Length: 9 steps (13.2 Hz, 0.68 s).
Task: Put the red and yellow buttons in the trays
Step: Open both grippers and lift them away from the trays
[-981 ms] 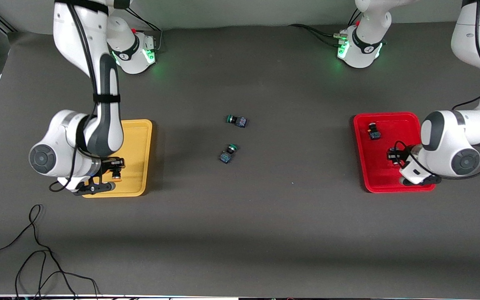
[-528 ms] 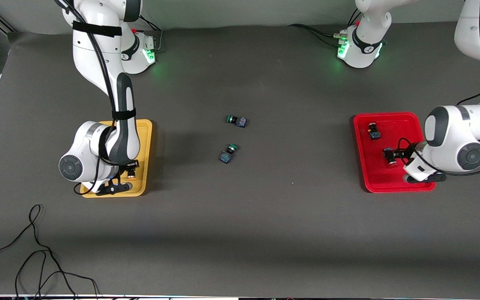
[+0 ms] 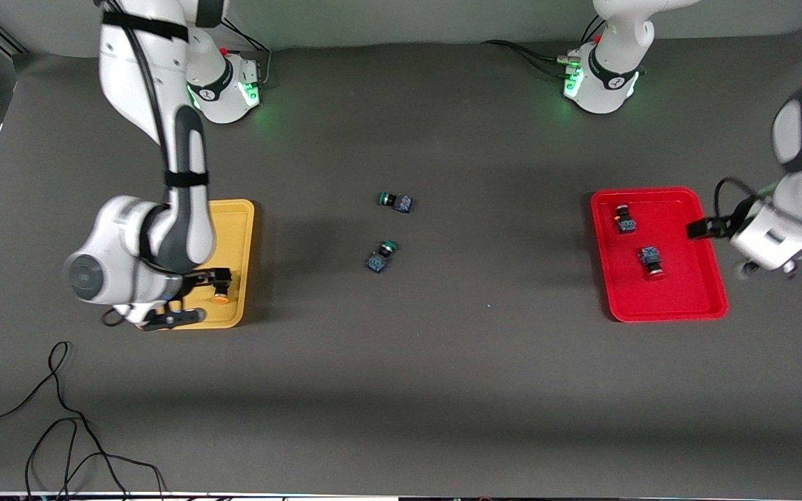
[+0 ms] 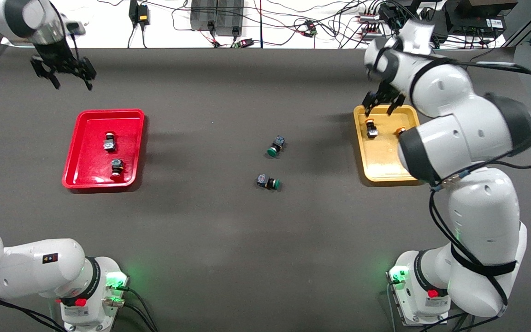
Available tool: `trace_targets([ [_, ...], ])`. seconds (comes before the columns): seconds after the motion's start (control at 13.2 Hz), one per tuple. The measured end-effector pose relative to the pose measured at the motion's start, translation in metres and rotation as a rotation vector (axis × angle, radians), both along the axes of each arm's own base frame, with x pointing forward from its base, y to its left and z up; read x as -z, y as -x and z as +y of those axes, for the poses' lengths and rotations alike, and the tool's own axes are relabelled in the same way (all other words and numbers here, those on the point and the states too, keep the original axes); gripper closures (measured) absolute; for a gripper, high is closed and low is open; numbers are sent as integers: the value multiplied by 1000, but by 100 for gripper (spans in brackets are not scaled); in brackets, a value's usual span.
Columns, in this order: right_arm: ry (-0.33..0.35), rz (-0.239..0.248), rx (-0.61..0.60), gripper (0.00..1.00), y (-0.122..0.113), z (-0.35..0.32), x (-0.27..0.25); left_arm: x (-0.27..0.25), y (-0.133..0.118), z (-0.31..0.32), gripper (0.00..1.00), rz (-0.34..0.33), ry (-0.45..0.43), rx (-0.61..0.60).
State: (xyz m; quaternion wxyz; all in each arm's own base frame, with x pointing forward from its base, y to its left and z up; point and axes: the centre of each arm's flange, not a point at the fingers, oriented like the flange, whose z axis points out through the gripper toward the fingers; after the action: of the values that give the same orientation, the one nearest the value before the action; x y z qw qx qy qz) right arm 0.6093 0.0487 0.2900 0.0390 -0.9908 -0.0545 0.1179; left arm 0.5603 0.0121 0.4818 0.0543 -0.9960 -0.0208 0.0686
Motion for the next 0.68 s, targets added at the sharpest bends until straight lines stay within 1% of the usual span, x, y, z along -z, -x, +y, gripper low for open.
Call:
trace_targets([
  [0.15,-3,-30,40,0,-3,-4,-67,-39,14,-12,0,-51,7,4],
  [0.3,1,-64,62,0,1,4,-121,-66,33,-16,0,-52,5,1],
  [0.45,22,-84,66,0,2,16,-158,-85,46,-17,0,-60,7,20],
  [0.6,51,-89,82,0,-1,28,-186,-91,50,-17,0,-67,12,31],
  [0.68,70,-100,90,0,-2,33,-200,-91,50,-17,0,-65,14,32],
])
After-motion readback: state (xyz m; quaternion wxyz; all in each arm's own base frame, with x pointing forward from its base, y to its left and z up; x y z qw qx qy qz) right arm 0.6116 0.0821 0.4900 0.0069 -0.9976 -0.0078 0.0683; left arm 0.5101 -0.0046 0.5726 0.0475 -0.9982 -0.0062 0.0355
